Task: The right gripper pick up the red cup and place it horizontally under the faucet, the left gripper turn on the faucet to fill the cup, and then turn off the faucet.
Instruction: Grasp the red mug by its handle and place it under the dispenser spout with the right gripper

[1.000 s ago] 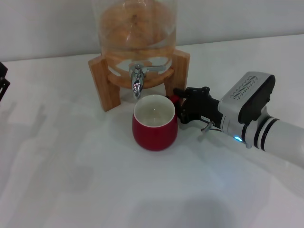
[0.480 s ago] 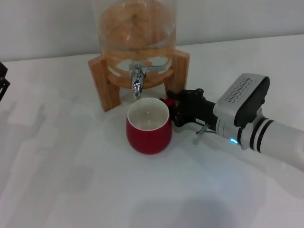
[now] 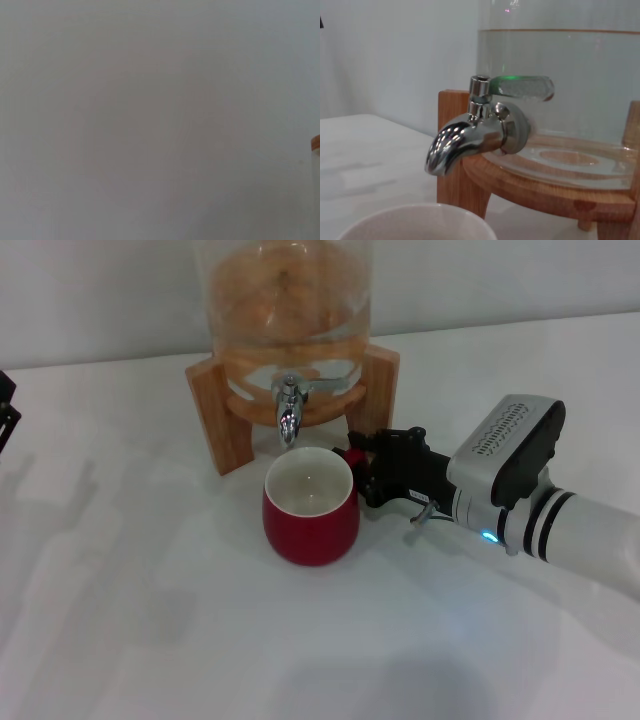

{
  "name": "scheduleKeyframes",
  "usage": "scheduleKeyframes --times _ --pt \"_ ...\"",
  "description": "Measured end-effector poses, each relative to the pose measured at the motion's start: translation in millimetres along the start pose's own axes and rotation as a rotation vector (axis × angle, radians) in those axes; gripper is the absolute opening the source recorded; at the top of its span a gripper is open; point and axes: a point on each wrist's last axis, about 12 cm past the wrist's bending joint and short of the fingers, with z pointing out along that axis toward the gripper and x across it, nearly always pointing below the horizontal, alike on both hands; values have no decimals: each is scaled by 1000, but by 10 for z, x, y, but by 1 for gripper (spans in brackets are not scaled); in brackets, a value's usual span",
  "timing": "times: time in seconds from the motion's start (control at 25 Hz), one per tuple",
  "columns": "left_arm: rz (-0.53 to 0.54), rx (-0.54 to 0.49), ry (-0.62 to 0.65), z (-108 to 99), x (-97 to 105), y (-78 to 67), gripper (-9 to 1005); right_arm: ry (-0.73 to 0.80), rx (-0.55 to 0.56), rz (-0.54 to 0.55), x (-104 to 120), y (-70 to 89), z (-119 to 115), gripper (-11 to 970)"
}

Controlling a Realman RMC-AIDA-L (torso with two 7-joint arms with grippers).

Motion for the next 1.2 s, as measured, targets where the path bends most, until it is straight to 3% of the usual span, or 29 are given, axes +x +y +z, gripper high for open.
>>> scheduleKeyframes --times 1.2 --pt "0 12 1 -19 5 -18 818 2 21 30 10 -36 -11 256"
